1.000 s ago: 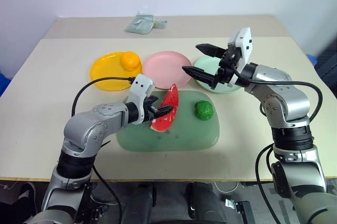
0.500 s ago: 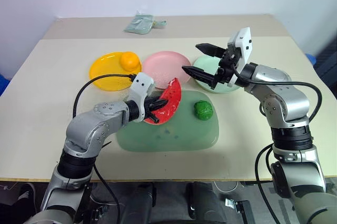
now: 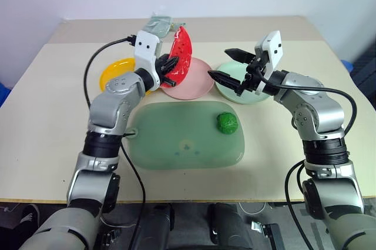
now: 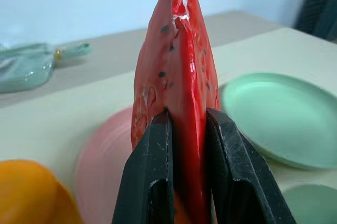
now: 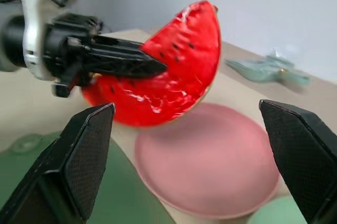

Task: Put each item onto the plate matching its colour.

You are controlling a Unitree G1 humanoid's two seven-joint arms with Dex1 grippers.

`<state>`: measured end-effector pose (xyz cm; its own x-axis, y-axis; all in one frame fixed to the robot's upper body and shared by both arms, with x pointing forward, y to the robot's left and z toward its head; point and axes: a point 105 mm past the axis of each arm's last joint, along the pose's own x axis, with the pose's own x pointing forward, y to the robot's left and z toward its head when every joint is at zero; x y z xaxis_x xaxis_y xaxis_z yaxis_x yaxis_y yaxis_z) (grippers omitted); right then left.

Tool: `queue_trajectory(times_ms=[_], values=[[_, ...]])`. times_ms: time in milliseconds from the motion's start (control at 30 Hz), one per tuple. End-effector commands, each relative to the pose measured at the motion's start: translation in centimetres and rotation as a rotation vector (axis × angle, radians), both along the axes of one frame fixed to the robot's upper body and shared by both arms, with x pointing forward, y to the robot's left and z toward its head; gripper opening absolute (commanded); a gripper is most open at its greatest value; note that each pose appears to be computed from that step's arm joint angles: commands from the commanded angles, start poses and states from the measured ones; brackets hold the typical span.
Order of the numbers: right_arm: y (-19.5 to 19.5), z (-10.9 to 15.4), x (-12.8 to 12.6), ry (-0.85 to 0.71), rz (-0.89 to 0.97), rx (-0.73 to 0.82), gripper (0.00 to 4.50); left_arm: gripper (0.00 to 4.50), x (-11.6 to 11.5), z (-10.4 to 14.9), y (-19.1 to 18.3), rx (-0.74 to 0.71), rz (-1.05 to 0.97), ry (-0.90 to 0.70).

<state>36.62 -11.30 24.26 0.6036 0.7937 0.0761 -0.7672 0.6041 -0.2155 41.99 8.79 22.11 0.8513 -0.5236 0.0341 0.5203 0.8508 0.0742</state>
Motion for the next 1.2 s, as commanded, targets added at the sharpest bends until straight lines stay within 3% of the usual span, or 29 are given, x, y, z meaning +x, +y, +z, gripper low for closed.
queue_trajectory(times_ms=[33,233,333,500,533,700,800,900,1100,1200], values=[[0.1,1.8,-0.3,-0.082,-0.002,0.005,4.5,0.62,1.9,0.3,-0.3,0.019,0.017,-0.058],[-0.2,1.9,-0.4,-0.087,-0.017,0.004,4.5,0.62,3.5,-1.0,-1.6,-0.017,-0.041,-0.036],[-0.2,1.8,-0.6,-0.088,-0.016,0.001,4.5,1.69,3.6,-1.5,-2.1,-0.053,-0.08,-0.009],[-0.6,1.4,-0.9,-0.083,-0.025,-0.02,4.5,4.15,3.2,-0.7,-2.0,-0.08,-0.116,-0.047],[-0.7,1.2,-1.1,-0.075,-0.015,-0.031,4.5,4.46,2.9,-0.4,-1.7,-0.066,-0.139,-0.066],[-0.9,0.3,-2.2,-0.02,0.049,-0.061,4.5,4.46,1.5,1.5,0.0,-0.055,-0.163,-0.161],[-1.5,-2.0,-4.2,0.08,0.157,-0.154,4.5,4.46,-2.0,3.3,0.4,-0.092,-0.346,-0.262],[-2.3,-3.8,-4.4,0.128,0.15,-0.237,4.5,4.46,-4.2,2.7,1.5,-0.047,-0.416,-0.239],[-2.2,-7.1,-4.4,0.174,0.137,-0.363,4.5,4.46,-11.4,0.6,2.8,0.016,-0.736,-0.175],[-2.1,-8.1,-4.5,0.193,0.145,-0.392,4.5,4.46,-13.3,-0.4,3.6,0.015,-0.803,-0.121]])
